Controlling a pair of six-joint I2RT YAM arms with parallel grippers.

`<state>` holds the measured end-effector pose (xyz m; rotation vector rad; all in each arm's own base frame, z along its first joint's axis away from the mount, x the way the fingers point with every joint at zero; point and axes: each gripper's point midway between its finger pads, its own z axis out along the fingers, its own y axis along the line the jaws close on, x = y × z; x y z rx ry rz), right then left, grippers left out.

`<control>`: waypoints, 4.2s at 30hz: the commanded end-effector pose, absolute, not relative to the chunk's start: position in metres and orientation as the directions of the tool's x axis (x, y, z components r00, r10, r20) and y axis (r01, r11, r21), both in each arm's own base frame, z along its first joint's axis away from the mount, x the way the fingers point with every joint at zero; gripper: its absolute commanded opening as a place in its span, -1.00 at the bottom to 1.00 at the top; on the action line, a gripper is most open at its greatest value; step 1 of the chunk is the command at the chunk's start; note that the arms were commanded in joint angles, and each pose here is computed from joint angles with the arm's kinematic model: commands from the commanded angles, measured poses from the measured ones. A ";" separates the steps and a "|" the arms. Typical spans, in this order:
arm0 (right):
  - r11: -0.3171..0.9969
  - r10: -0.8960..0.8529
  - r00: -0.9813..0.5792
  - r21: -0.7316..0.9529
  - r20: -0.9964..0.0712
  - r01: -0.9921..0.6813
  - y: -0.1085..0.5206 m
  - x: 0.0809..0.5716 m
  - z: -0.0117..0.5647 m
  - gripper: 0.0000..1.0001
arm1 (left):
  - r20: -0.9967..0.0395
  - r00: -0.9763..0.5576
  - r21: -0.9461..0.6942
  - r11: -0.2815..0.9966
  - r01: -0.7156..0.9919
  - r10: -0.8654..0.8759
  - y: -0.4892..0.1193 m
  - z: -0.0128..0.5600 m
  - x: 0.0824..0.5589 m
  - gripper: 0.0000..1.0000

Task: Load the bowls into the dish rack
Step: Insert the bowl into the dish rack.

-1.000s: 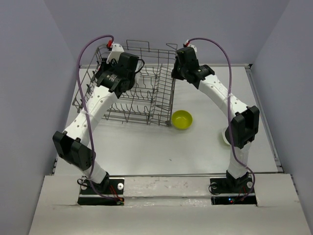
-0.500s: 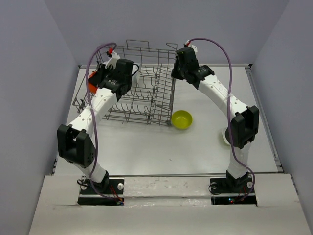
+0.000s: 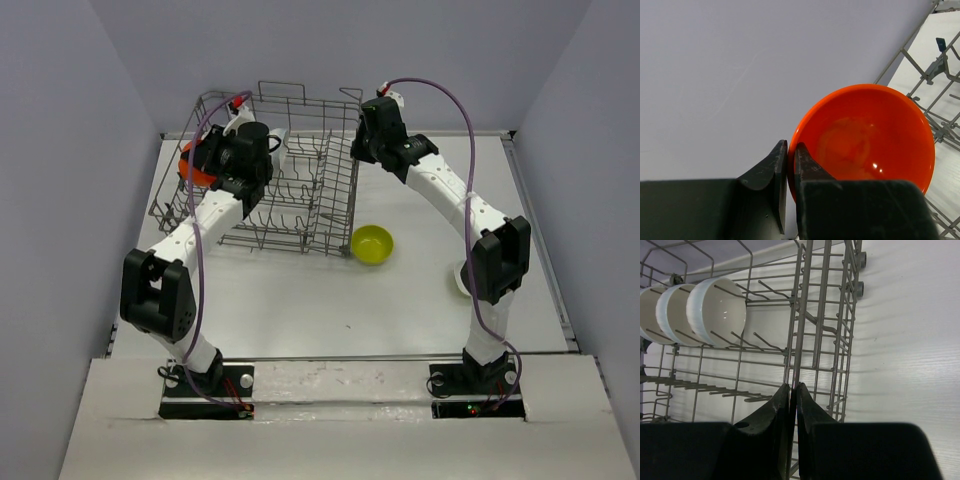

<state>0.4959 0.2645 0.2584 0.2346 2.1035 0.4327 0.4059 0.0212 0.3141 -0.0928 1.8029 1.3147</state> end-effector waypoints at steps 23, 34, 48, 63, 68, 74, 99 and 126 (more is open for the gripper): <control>0.931 0.293 -0.536 0.364 -0.792 -0.030 0.262 0.495 0.256 -0.99 | -0.521 -0.658 0.850 0.397 -0.345 0.544 0.003 0.278 0.430 -1.00; 0.931 0.291 -0.540 0.364 -0.790 -0.031 0.262 0.495 0.255 -0.99 | -0.457 -0.682 0.887 0.345 -0.306 0.571 -0.015 0.263 0.425 -1.00; 0.926 0.304 -0.539 0.377 -0.786 -0.027 0.257 0.493 0.252 -0.99 | -0.437 -0.738 0.899 0.286 -0.333 0.514 -0.005 0.260 0.415 -1.00; 0.919 0.316 -0.544 0.393 -0.778 -0.028 0.252 0.494 0.245 -0.99 | -0.371 -0.764 0.928 0.249 -0.278 0.527 -0.012 0.242 0.416 -1.00; 0.916 0.322 -0.544 0.400 -0.775 -0.028 0.249 0.495 0.244 -0.99 | -0.352 -0.767 0.935 0.240 -0.261 0.537 -0.017 0.238 0.417 -1.00; 0.912 0.329 -0.544 0.408 -0.772 -0.027 0.246 0.496 0.244 -0.99 | -0.317 -0.767 0.947 0.222 -0.231 0.558 -0.029 0.230 0.418 -1.00; 0.903 0.336 -0.571 0.429 -0.749 -0.033 0.245 0.497 0.231 -0.99 | -0.243 -0.738 0.970 0.162 -0.181 0.629 -0.048 0.224 0.418 -1.00; 0.901 0.335 -0.582 0.433 -0.741 -0.032 0.245 0.501 0.228 -0.98 | -0.235 -0.671 0.970 0.123 -0.211 0.703 -0.040 0.241 0.426 -1.00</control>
